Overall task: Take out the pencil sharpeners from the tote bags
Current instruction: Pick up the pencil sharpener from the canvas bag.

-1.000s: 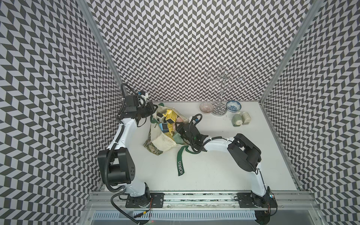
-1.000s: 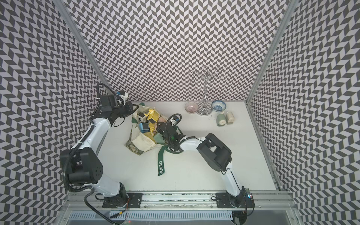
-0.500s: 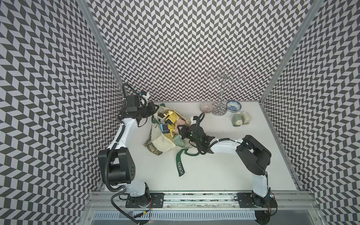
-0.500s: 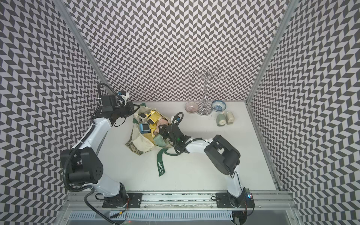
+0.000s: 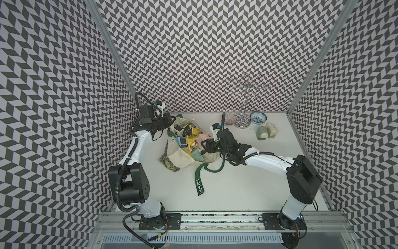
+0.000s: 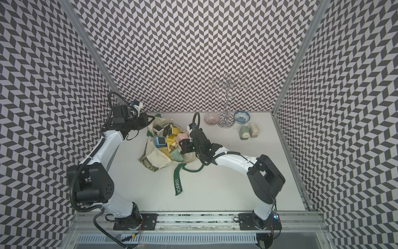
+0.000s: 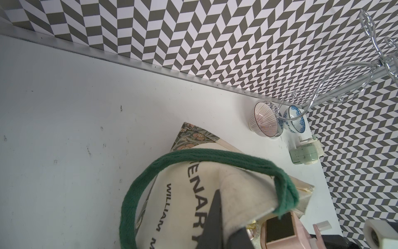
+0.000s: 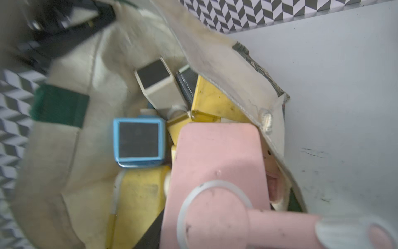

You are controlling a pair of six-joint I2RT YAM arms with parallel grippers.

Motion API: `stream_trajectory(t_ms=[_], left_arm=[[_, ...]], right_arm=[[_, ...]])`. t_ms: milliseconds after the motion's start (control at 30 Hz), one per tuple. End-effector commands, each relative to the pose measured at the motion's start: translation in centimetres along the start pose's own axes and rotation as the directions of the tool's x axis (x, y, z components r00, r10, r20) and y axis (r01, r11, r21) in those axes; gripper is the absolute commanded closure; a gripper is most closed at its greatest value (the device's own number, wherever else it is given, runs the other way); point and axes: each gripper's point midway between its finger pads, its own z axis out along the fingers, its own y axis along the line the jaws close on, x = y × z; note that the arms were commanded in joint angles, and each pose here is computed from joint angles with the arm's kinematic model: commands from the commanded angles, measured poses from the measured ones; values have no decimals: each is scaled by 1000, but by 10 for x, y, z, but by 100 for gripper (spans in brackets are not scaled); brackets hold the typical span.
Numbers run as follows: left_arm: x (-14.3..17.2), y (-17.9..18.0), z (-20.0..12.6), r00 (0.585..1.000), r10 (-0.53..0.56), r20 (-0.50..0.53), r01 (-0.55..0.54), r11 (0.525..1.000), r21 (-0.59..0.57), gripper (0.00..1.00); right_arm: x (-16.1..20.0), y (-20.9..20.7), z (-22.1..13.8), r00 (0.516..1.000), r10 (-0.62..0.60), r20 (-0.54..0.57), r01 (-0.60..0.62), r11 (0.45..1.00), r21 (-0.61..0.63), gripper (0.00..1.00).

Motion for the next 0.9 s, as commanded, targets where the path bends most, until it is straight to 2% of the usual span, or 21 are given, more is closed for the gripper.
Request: stream_trajectory(t_ms=[0, 167, 233, 400, 633, 867], left_arm=[[-37, -33, -15, 987, 95, 130, -107, 990, 93, 100], [-36, -32, -14, 987, 94, 127, -106, 990, 92, 100], [-36, -32, -14, 987, 95, 129, -107, 990, 92, 100], [-37, -32, -15, 987, 97, 130, -109, 990, 89, 100], [-38, -32, -16, 986, 99, 134, -111, 990, 84, 100], [-38, -30, -16, 986, 101, 134, -112, 991, 79, 100]], right_arm=[[-6, 6, -20, 978, -190, -89, 192, 981, 5, 65], [10, -6, -19, 921, -282, -268, 304, 952, 44, 65], [24, -8, -17, 882, -312, -354, 341, 940, 22, 66], [55, -14, -12, 807, -345, -479, 384, 923, -18, 69], [65, -12, 7, 778, -349, -522, 397, 918, -23, 68], [75, -7, 41, 762, -359, -539, 408, 912, -30, 48]])
